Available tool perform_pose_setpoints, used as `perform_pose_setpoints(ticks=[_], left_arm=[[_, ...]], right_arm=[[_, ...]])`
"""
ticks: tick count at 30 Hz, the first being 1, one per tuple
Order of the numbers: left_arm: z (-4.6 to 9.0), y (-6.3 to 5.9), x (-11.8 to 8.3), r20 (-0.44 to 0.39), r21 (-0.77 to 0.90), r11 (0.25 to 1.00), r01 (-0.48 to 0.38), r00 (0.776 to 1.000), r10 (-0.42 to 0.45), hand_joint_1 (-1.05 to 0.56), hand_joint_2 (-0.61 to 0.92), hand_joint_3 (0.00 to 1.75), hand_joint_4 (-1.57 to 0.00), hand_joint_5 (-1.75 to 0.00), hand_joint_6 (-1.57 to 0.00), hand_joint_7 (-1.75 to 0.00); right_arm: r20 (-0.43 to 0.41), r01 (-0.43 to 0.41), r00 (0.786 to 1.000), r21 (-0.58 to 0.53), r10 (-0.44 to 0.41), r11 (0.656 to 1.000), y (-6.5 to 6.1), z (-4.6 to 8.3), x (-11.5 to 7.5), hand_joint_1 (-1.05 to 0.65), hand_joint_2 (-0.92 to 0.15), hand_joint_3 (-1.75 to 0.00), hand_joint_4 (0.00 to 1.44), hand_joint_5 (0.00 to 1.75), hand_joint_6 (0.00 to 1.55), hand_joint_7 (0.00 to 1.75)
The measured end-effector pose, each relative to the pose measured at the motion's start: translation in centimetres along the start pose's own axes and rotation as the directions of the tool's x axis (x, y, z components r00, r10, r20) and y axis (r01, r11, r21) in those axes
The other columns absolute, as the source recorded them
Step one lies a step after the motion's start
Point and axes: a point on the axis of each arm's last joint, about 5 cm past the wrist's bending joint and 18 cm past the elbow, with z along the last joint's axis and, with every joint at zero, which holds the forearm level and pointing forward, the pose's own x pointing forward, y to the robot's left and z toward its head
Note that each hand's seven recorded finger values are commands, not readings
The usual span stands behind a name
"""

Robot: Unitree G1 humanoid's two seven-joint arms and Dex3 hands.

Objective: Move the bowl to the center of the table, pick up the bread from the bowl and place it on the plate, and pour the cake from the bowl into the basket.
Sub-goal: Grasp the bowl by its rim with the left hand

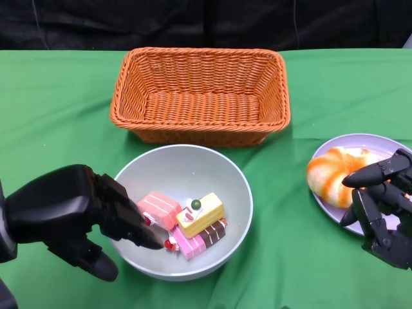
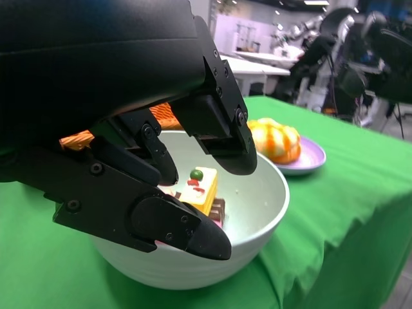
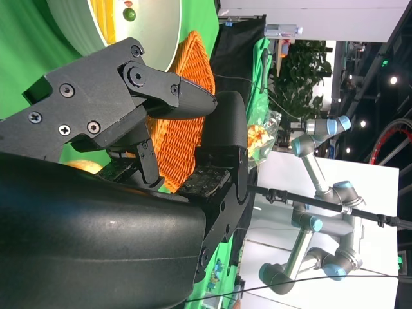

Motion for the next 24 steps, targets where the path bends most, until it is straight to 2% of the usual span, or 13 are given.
perform_pose_setpoints(ticks=[6,12,19,24], left_arm=[[-0.2,-0.3,0.8,-0.041,0.056,0.996,0.068,0.997,-0.066,-0.42,0.84,0.03,-1.01,-0.02,-0.93,0.0],[-0.4,-1.7,2.0,-0.069,0.107,0.99,0.088,0.994,-0.081,-0.36,0.85,0.01,-0.98,0.0,-0.9,0.0],[-0.5,-3.9,2.7,-0.106,0.174,0.976,0.134,0.988,-0.117,-0.34,0.84,0.0,-0.95,0.0,-0.86,0.0],[-0.6,-4.4,2.6,-0.105,0.195,0.97,0.146,0.986,-0.128,-0.32,0.85,0.0,-0.95,0.0,-0.85,0.0]], right_arm=[[-0.004,0.006,1.0,-0.017,-0.006,1.0,0.0,0.0,-0.2,-0.16,-0.67,-0.76,0.68,1.57,0.7,1.18],[0.001,0.007,1.0,-0.013,-0.007,1.0,0.1,0.0,-0.3,-0.14,-0.65,-0.79,0.69,1.57,0.7,1.2],[0.025,0.005,1.0,-0.032,-0.004,0.999,0.3,0.3,-0.5,-0.15,-0.62,-0.83,0.69,1.56,0.7,1.22],[0.033,0.006,0.999,-0.035,-0.005,0.999,0.3,0.4,-0.5,-0.15,-0.61,-0.85,0.7,1.57,0.7,1.22]])
